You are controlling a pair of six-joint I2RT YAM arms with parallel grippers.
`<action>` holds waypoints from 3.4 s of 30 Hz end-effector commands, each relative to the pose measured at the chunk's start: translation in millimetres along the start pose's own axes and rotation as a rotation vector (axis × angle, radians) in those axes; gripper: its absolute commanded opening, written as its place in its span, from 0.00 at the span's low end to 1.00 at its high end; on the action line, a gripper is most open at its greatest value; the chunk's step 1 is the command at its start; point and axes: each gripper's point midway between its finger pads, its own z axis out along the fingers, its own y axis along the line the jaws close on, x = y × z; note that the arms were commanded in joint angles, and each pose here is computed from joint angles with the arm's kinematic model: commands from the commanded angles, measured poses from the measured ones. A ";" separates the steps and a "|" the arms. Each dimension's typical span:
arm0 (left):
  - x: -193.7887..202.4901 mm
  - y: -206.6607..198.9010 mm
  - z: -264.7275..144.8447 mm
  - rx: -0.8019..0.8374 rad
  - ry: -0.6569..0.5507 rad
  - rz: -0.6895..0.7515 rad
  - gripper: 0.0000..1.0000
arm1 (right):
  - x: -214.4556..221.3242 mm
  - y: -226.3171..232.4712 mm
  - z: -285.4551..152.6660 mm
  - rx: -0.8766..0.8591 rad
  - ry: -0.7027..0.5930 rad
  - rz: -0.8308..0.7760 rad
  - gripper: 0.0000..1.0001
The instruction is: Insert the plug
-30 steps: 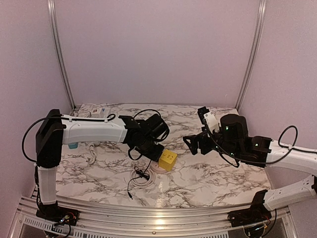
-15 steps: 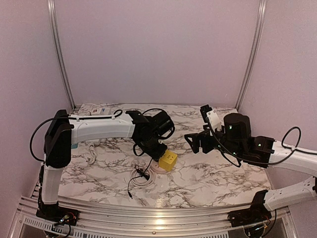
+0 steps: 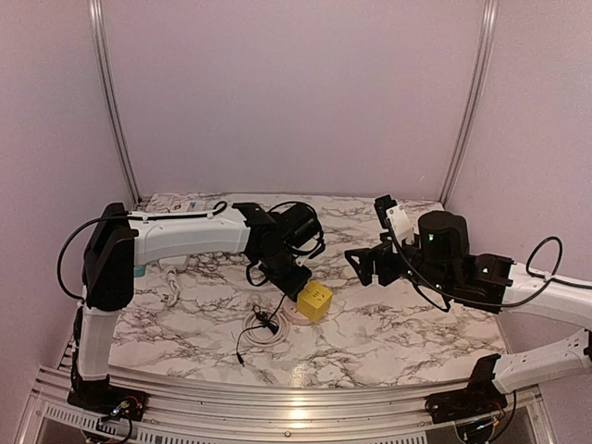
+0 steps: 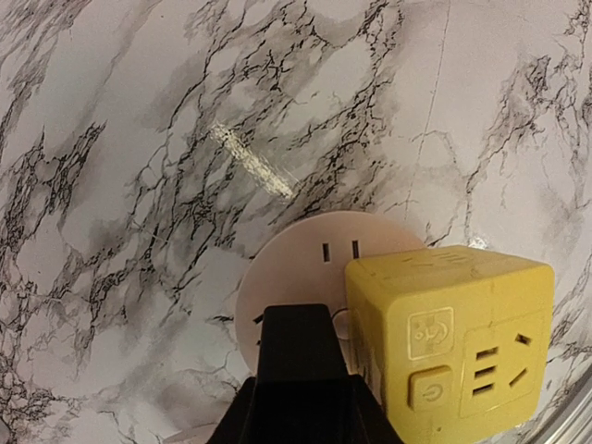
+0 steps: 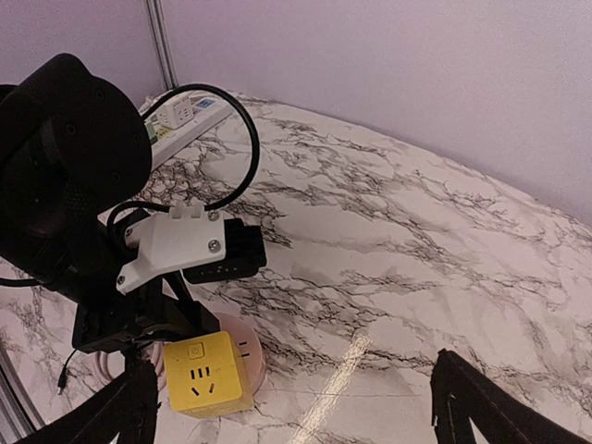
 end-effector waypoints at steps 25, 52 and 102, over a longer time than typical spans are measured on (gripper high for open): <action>18.8 6.3 -10.1 -0.037 0.071 -0.111 0.44 | 4.9 6.1 0.9 -0.039 0.016 0.022 0.99; -17.9 24.4 -69.4 0.255 -0.237 -0.307 0.50 | 38.3 34.9 25.4 -0.183 0.092 -0.023 0.99; 0.6 31.4 -46.1 0.443 -0.280 -0.392 0.37 | 119.3 84.8 86.3 -0.403 0.154 -0.328 0.51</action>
